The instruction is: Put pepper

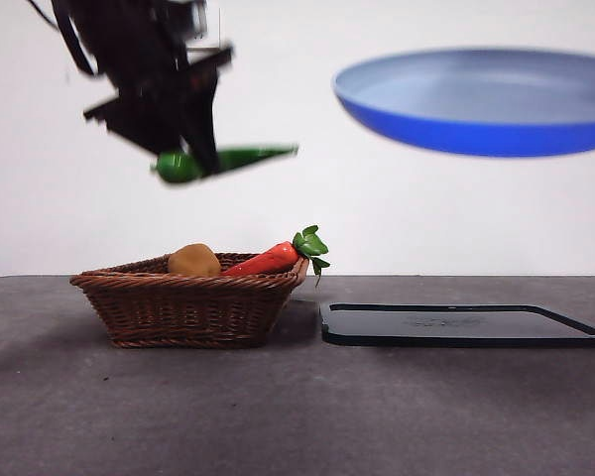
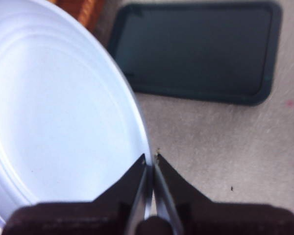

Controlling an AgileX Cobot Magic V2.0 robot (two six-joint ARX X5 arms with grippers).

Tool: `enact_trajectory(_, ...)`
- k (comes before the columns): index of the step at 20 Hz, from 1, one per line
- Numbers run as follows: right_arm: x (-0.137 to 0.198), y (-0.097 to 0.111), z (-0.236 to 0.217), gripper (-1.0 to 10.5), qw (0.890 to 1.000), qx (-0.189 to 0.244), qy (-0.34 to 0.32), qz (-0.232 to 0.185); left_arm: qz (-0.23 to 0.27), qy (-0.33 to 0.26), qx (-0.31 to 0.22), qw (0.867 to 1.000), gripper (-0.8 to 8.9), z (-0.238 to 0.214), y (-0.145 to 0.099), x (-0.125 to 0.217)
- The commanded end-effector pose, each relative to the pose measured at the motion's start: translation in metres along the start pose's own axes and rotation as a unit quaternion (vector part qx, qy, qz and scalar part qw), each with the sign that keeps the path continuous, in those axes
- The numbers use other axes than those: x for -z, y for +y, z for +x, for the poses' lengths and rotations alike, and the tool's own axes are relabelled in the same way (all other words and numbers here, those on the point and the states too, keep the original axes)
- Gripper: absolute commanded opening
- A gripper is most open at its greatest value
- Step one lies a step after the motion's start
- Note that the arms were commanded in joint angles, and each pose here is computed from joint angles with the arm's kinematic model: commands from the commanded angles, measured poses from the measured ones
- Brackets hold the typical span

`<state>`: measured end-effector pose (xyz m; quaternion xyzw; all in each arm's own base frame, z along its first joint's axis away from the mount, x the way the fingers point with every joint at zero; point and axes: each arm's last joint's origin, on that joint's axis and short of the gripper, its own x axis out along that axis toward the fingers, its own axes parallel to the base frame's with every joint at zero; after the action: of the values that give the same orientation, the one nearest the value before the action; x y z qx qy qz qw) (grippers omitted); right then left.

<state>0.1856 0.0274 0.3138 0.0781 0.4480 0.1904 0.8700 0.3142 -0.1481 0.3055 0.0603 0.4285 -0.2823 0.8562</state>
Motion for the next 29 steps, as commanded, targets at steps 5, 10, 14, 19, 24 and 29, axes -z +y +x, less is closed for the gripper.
enact_trajectory(5, -0.023, -0.018, 0.064, 0.1, 0.995, -0.004, 0.068, 0.068, 0.041, -0.026, 0.104, 0.993, 1.24, -0.034, -0.043, -0.002)
enact_trajectory(10, -0.024, -0.010, 0.098, 0.1, 0.990, -0.014, 0.108, 0.090, 0.083, 0.018, 0.125, 0.988, 1.24, -0.002, -0.080, 0.004)
enact_trajectory(14, -0.023, 0.001, 0.102, 0.1, 0.990, -0.025, 0.112, 0.077, 0.105, 0.051, 0.113, 0.987, 1.24, 0.036, -0.098, 0.010)
enact_trajectory(19, -0.023, 0.005, 0.103, 0.1, 0.989, -0.041, 0.117, 0.076, 0.115, 0.079, 0.098, 0.985, 1.26, 0.071, -0.107, 0.018)
enact_trajectory(24, -0.023, 0.006, 0.102, 0.1, 0.988, -0.052, 0.119, 0.077, 0.120, 0.080, 0.101, 0.984, 1.67, 0.071, -0.112, 0.019)
enact_trajectory(29, -0.021, 0.005, 0.102, 0.1, 0.988, -0.051, 0.125, 0.079, 0.118, 0.084, 0.101, 0.984, 2.34, 0.071, -0.112, 0.020)
